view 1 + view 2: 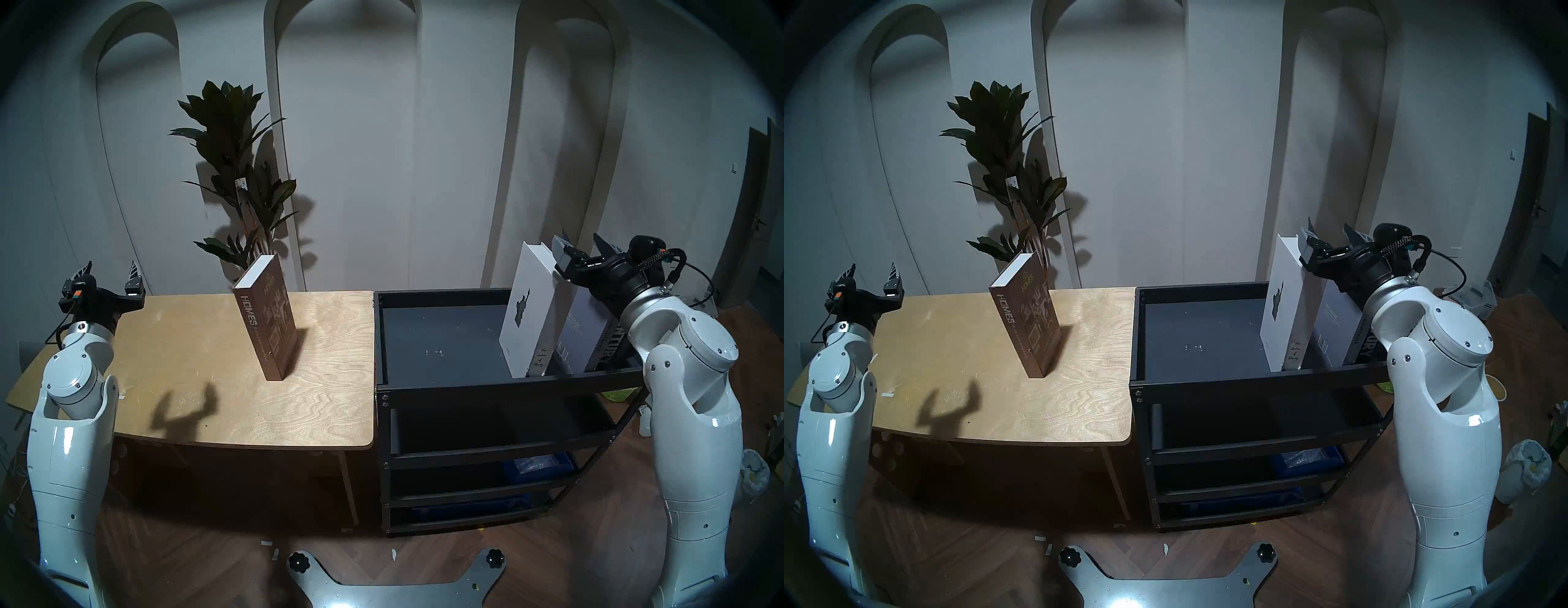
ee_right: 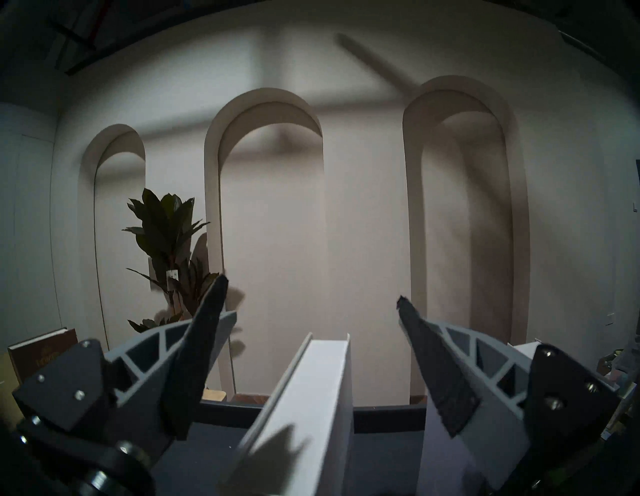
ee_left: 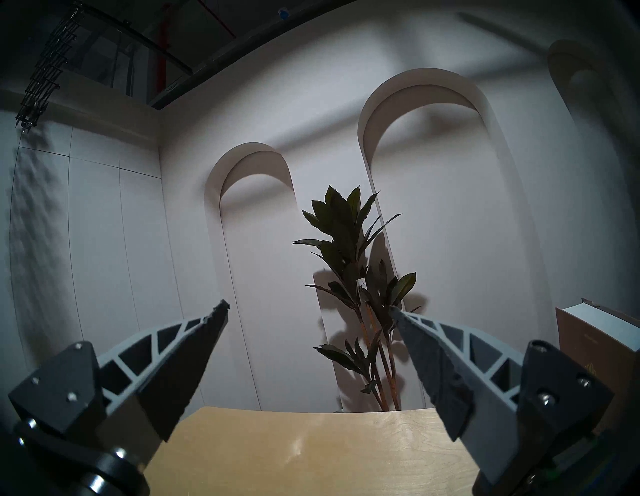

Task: Move the books from the display table onto the shelf, standing them upright with spines facing out and tallest at one end

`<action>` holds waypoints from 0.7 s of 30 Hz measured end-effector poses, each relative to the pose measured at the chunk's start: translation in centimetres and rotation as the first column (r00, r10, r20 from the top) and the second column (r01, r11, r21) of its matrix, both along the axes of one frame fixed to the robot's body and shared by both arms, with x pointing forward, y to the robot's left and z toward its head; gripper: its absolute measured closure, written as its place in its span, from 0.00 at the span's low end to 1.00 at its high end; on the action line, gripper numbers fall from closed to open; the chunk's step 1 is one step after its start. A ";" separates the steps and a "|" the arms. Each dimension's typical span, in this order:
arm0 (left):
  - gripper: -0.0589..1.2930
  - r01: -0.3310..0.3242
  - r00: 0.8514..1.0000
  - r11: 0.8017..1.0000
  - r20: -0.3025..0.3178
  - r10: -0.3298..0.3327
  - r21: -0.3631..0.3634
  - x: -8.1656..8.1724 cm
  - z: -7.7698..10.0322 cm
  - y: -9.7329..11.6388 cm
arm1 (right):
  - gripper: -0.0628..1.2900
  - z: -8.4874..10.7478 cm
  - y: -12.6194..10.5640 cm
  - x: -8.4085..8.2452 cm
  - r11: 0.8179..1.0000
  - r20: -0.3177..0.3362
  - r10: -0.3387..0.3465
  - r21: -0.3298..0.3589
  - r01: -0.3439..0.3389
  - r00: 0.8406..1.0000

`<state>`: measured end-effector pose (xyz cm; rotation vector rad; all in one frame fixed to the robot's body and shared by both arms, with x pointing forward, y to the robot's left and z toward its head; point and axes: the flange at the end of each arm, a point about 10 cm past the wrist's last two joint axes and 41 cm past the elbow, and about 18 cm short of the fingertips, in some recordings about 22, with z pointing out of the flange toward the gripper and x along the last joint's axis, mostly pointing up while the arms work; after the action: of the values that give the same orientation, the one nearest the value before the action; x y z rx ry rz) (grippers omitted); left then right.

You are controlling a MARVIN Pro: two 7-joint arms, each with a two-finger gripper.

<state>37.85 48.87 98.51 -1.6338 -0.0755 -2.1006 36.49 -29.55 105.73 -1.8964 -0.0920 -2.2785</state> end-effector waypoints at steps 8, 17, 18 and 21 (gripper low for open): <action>0.03 0.008 1.000 1.000 0.001 -0.008 0.001 -0.3 0.1 1.3 | 0.05 2.3 4.2 -1.9 0.993 0.064 0.104 0.052 -0.108 0.992; 0.03 -0.010 1.000 1.000 -0.012 0.009 -0.025 -1.7 -0.7 5.0 | 0.05 1.7 9.9 -4.1 0.964 0.062 0.227 0.126 -0.233 0.972; 0.03 -0.011 1.000 1.000 -0.012 0.010 -0.028 -1.9 -0.8 5.4 | 0.05 1.3 10.5 -4.3 0.959 0.051 0.242 0.136 -0.247 0.969; 0.03 -0.012 1.000 0.999 -0.008 0.012 -0.036 -2.5 -0.9 6.3 | 0.05 0.0 12.2 -4.7 0.944 0.016 0.287 0.167 -0.285 0.958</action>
<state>35.32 55.17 97.66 -1.6586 -0.1216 -2.0950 31.83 -17.33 105.75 -1.6852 -0.1576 -2.0177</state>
